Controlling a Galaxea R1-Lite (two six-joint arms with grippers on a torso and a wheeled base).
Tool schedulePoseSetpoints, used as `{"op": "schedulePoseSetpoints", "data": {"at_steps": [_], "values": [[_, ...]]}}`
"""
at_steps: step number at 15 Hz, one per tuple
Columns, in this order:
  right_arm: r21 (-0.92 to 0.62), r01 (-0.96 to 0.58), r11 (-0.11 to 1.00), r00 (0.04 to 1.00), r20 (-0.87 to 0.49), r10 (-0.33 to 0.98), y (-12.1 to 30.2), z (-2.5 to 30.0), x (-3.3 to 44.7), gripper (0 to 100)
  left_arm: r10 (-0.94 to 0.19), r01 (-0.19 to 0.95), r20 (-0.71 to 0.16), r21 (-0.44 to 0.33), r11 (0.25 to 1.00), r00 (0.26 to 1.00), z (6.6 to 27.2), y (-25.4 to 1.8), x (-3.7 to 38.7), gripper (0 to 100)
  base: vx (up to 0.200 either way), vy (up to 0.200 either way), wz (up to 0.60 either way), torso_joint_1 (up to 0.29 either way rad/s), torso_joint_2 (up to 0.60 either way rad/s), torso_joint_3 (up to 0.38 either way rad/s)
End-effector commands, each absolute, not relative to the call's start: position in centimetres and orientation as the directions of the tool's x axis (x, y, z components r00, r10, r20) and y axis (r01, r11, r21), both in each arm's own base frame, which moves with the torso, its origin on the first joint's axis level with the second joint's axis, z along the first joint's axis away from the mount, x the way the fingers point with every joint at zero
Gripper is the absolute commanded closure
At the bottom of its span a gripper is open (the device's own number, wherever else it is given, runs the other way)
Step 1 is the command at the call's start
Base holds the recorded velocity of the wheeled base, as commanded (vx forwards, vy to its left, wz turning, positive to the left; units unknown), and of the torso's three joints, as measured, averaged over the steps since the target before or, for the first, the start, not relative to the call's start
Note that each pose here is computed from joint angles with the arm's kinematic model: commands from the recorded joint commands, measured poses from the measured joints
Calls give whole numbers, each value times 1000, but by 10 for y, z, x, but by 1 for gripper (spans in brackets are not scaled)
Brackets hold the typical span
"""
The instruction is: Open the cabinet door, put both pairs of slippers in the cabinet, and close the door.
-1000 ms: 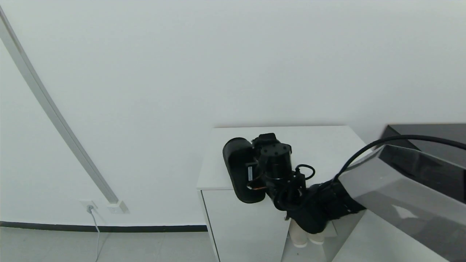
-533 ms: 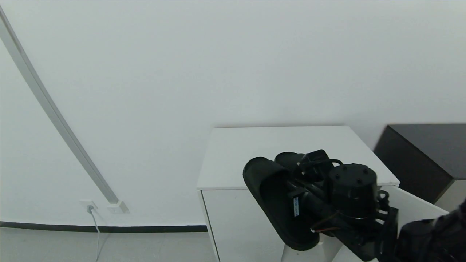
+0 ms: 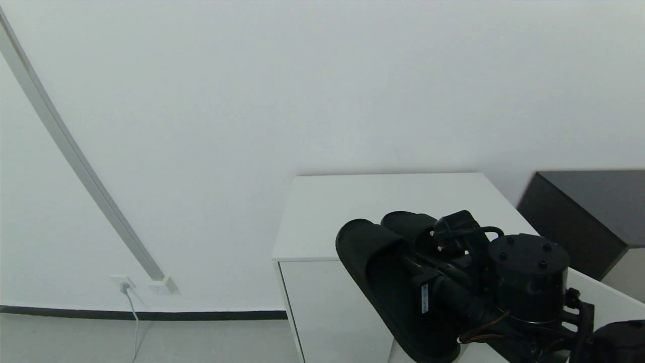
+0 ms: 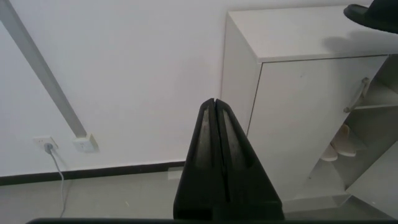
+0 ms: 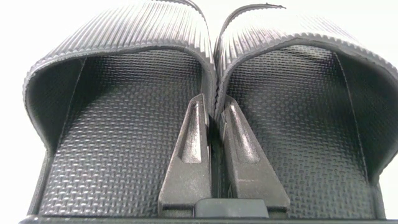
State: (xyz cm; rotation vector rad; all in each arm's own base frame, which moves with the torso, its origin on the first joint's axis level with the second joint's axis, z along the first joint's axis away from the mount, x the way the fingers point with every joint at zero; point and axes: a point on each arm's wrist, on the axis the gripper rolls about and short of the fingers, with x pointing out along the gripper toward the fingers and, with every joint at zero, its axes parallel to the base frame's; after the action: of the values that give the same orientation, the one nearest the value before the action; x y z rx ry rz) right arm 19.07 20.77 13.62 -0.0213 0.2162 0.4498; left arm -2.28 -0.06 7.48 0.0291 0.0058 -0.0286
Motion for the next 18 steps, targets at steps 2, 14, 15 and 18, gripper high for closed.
{"op": "schedulePoseSetpoints", "data": {"at_steps": [2,14,15,18], "values": [[24,-444,896,873,-216,438,209,135,186,100,-29,29,-6,29,999,1000,75,-1,-23,100,-200,0,0,5,10,2],[25,-457,889,870,-199,452,210,135,183,100,-29,29,-5,29,999,1000,75,-1,-23,100,-33,0,0,-2,0,0],[24,-455,890,870,-199,450,210,135,183,100,-28,28,-5,29,999,1000,75,-1,-23,100,0,0,0,0,0,0],[23,-466,884,865,-200,461,212,134,180,100,-28,28,-6,29,999,1000,75,-1,-23,100,0,-200,0,9,1,2]]}}
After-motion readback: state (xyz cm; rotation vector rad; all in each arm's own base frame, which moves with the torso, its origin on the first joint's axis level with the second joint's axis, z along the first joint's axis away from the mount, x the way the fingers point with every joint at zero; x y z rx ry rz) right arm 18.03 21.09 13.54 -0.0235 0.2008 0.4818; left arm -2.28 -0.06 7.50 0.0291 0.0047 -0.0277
